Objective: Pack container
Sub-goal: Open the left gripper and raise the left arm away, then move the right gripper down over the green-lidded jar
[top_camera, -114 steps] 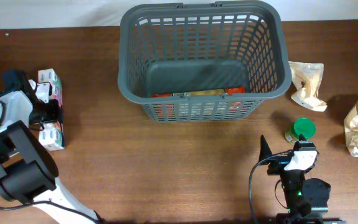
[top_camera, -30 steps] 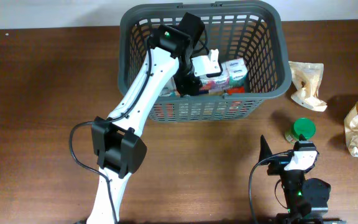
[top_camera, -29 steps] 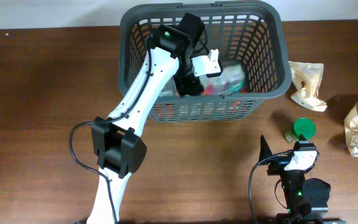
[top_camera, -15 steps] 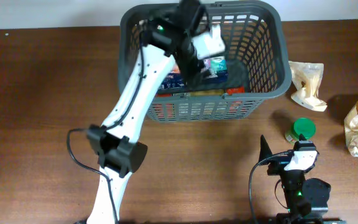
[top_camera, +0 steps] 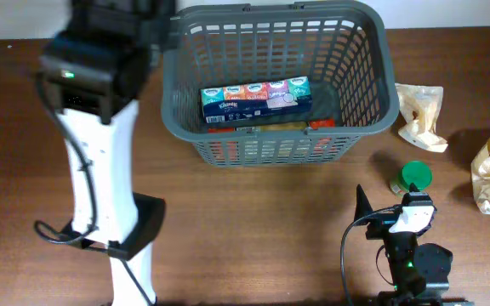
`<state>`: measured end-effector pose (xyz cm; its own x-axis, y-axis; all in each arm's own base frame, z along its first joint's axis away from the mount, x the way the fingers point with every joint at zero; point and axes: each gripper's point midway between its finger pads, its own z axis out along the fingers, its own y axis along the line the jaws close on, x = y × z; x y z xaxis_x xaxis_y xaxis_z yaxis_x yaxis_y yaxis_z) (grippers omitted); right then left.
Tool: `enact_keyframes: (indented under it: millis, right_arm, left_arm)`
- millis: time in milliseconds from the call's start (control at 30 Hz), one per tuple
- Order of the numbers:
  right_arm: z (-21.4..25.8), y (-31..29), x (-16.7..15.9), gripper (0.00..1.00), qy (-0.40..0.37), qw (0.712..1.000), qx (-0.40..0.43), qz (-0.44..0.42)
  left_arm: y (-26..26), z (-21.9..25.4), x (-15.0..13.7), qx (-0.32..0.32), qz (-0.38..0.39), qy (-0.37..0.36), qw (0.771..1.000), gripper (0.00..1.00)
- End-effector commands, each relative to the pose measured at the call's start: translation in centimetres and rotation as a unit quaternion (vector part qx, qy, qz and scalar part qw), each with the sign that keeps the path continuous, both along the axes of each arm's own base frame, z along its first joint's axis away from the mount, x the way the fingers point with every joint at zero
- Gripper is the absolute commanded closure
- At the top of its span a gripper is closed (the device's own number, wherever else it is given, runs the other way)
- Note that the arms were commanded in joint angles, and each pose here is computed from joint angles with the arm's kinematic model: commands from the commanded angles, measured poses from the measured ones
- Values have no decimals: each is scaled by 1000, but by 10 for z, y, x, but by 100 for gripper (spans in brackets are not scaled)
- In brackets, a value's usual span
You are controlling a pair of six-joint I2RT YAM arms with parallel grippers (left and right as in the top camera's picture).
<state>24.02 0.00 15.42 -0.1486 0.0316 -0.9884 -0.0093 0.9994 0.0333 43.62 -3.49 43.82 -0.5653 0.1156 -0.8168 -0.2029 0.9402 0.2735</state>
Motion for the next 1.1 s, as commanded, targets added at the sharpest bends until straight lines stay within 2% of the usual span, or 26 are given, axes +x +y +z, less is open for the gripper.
enact_keyframes:
  millis: [0,133,400,1067]
  right_arm:
    - [-2,0,0,1,0,1000,4,0]
    - [-2,0,0,1,0,1000,4,0]
    - [-2,0,0,1,0,1000,4,0]
    - [-2,0,0,1,0,1000,4,0]
  left_arm:
    - [79,-10,-10,-37,163,-11,986,1]
    - [134,-14,-16,-53,216,-8,975,1]
    - [190,-22,-29,-96,256,-4,962,1]
    - [194,-22,-31,-96,261,-5,960,1]
